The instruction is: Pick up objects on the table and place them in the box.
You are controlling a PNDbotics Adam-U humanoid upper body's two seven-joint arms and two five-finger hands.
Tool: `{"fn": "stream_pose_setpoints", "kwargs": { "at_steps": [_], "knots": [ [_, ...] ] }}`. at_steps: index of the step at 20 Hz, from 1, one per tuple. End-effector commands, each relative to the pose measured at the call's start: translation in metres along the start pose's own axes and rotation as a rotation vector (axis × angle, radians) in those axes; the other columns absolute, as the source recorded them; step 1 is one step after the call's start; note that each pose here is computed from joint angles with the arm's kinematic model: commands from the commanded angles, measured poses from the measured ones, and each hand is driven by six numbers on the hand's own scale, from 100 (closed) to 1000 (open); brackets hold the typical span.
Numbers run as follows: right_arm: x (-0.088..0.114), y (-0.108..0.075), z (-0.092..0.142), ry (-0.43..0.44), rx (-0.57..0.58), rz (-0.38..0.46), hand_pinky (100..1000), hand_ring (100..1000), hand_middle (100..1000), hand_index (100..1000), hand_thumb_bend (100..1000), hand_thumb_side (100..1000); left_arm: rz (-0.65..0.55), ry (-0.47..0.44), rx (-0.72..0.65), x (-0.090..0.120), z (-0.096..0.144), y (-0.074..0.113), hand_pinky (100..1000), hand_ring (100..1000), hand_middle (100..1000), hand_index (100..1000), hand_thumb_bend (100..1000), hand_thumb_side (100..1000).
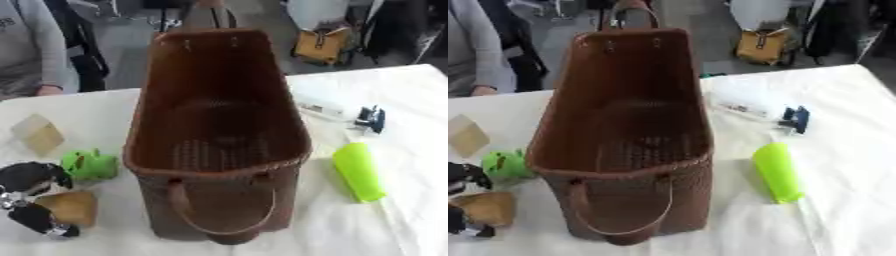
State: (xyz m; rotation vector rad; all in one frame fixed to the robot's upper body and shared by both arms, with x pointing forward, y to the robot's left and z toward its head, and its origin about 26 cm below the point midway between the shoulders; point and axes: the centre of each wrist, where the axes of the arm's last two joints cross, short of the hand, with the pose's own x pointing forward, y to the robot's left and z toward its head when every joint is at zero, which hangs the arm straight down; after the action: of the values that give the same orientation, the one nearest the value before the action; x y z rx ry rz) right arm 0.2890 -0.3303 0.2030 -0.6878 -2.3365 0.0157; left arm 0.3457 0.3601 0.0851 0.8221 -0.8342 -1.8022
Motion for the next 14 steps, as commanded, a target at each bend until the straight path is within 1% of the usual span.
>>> {"fn": "stream_pose_setpoints", "kwargs": {
  "at_steps": [1, 2, 4, 6, 7, 9, 10, 11, 12, 13, 14],
  "knots": [
    [0.0035, -0.0041, -0.0054, -0.023, -0.005, 0.011, 515, 637, 685, 774, 100, 781, -0.027, 0.014, -0.018, -0.0081, 0.005, 0.0066, 765, 779, 644, 752, 1000, 601],
    [0.0035, -0.0041, -0.0055, -0.024, -0.004, 0.011, 515, 637, 685, 774, 100, 781, -0.028, 0.014, -0.027, -0.0083, 0.0052, 0.0062, 765, 779, 644, 752, 1000, 601],
    [0.0036, -0.0041, -0.0056, -0.024, -0.005, 0.012, 515, 637, 685, 773, 100, 780, -0.03, 0.012, -0.046, -0.0086, 0.0052, 0.0051, 743, 731, 570, 685, 1000, 577],
    [0.0036, -0.0042, -0.0057, -0.024, -0.005, 0.012, 515, 637, 685, 773, 100, 780, -0.031, 0.011, -0.055, -0.0087, 0.0052, 0.0049, 741, 727, 566, 680, 1000, 576],
    [0.0036, -0.0042, -0.0057, -0.024, -0.005, 0.012, 515, 636, 685, 773, 100, 780, -0.031, 0.011, -0.055, -0.0087, 0.0052, 0.005, 726, 694, 529, 643, 1000, 562],
    [0.0035, -0.0043, -0.0057, -0.024, -0.006, 0.012, 516, 636, 685, 773, 100, 780, -0.028, 0.015, -0.053, -0.0088, 0.0049, 0.0042, 710, 660, 503, 612, 1000, 549],
    [0.0034, -0.0043, -0.0056, -0.024, -0.006, 0.012, 516, 636, 685, 773, 100, 780, -0.026, 0.017, -0.05, -0.009, 0.0047, 0.0036, 710, 660, 503, 612, 1000, 549],
    [0.0034, -0.0044, -0.0057, -0.024, -0.007, 0.012, 516, 636, 685, 774, 100, 779, -0.025, 0.02, -0.045, -0.0092, 0.0046, 0.0033, 695, 630, 480, 584, 1000, 541],
    [0.0034, -0.0044, -0.0057, -0.024, -0.007, 0.013, 516, 636, 685, 774, 100, 779, -0.024, 0.023, -0.038, -0.0095, 0.0046, 0.003, 695, 630, 480, 584, 1000, 541],
    [0.0034, -0.0045, -0.0057, -0.024, -0.008, 0.013, 516, 636, 685, 774, 100, 780, -0.022, 0.027, -0.027, -0.0098, 0.0047, 0.0032, 664, 574, 430, 529, 1000, 510],
    [0.0034, -0.0046, -0.0057, -0.024, -0.008, 0.013, 516, 636, 685, 774, 100, 780, -0.018, 0.033, -0.009, -0.0102, 0.0053, 0.0037, 664, 574, 430, 529, 1000, 510]
  ]
}}
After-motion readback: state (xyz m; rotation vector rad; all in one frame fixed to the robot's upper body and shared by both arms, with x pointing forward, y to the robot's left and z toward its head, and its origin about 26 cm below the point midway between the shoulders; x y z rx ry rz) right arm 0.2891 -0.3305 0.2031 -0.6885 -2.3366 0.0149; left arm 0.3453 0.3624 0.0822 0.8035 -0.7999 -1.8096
